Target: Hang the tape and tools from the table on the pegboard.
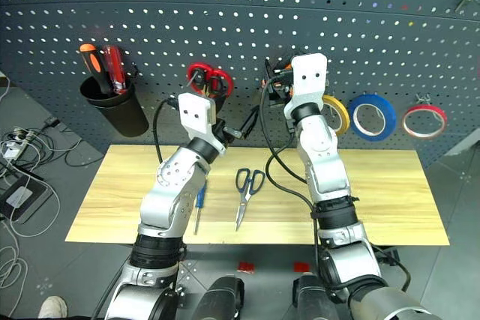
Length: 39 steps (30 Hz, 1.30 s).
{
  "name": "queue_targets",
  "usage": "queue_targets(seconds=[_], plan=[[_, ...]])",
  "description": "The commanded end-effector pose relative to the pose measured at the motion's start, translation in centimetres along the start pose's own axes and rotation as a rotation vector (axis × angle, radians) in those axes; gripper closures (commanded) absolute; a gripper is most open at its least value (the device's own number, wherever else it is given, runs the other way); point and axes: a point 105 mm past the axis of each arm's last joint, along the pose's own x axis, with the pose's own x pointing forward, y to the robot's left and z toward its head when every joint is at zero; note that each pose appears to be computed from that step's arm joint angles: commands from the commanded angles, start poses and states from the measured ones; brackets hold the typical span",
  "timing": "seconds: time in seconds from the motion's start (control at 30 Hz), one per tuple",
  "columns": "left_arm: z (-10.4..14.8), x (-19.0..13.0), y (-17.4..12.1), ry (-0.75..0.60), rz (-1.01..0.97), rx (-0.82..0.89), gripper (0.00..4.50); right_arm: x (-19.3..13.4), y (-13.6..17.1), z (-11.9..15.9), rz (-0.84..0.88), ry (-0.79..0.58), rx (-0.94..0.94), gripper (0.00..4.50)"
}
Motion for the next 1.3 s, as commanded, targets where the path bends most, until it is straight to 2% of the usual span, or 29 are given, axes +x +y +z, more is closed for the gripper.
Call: queue_targets(seconds=[0.03,0.23,0.4,0.5,0.63,0.83,1.1,1.3], plan=[[1.0,-0.2,-0.7,-0.043,-0.02,-0.002,0.0,-0.6,0.7,2.4,0.049,-0.055,0.042,0.04],[0.2,-0.9,-1.0,-0.009,-0.025,-0.019,0.0,-2.6,1.2,2.9,0.148,-0.022,0.115,0.04],[-2.5,-3.0,-1.2,0.115,0.008,-0.006,0.0,-5.2,1.0,2.2,0.239,0.053,0.138,0.04],[-4.3,-4.3,-1.7,0.199,0.011,0.011,0.0,-7.2,1.5,1.0,0.332,0.123,0.111,0.04],[-7.9,-5.9,-1.6,0.353,0.083,0.019,0.0,-11.4,2.0,-2.0,0.528,0.245,0.06,0.04],[-11.1,-6.9,-0.3,0.543,0.194,0.03,0.0,-15.2,2.7,-4.2,0.719,0.302,0.005,0.04],[-13.0,-8.6,-0.4,0.69,0.198,0.072,0.0,-16.7,3.5,-5.2,0.779,0.327,0.037,0.04],[-14.1,-9.1,-1.2,0.747,0.17,0.075,0.0,-16.9,4.4,-5.5,0.799,0.333,0.063,0.04]])
